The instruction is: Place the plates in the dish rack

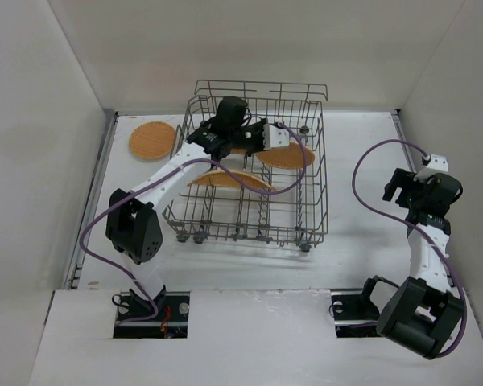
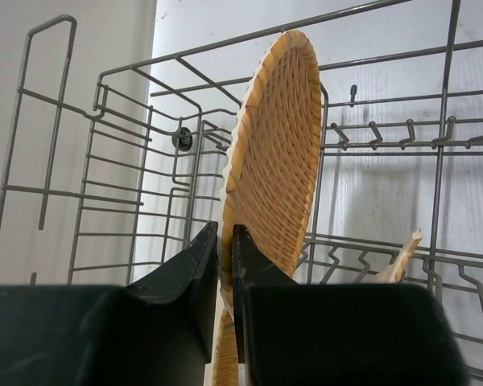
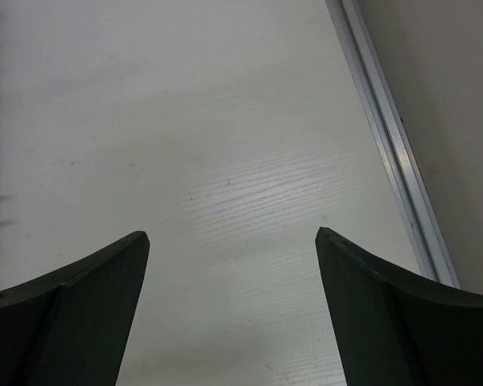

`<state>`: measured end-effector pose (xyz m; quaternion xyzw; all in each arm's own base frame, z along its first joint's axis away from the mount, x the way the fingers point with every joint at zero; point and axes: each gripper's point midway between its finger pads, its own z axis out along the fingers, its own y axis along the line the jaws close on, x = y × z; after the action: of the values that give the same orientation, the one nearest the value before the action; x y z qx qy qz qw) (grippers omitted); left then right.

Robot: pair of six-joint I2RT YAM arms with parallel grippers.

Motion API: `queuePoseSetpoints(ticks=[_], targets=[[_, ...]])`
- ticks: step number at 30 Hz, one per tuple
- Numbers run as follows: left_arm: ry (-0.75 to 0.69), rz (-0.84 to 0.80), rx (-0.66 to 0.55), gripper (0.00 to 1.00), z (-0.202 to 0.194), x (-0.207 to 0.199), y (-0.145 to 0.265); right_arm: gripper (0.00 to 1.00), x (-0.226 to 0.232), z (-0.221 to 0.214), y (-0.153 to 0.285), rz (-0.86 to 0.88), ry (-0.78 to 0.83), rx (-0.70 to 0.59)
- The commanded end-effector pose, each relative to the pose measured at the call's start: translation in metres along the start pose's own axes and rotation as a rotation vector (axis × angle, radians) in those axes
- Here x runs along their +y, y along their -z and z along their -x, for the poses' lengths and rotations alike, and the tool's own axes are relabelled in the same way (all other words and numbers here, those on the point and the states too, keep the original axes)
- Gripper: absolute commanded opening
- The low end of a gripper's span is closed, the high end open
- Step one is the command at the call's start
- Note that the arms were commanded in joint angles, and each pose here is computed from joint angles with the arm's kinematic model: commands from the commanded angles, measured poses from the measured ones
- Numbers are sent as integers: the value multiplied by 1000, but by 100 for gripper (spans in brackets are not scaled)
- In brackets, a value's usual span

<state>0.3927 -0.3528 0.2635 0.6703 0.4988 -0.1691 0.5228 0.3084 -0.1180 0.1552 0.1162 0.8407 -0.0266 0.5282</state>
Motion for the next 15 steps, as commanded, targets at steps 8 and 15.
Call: queuePoseSetpoints(ticks=[8,15], targets=[[-48,17,-64,4,11,11,-1,90,-1,21,1,-3,2,-60],[-65,36,-80,4,20,24,1,90,-1,22,1,-1,-2,-60]])
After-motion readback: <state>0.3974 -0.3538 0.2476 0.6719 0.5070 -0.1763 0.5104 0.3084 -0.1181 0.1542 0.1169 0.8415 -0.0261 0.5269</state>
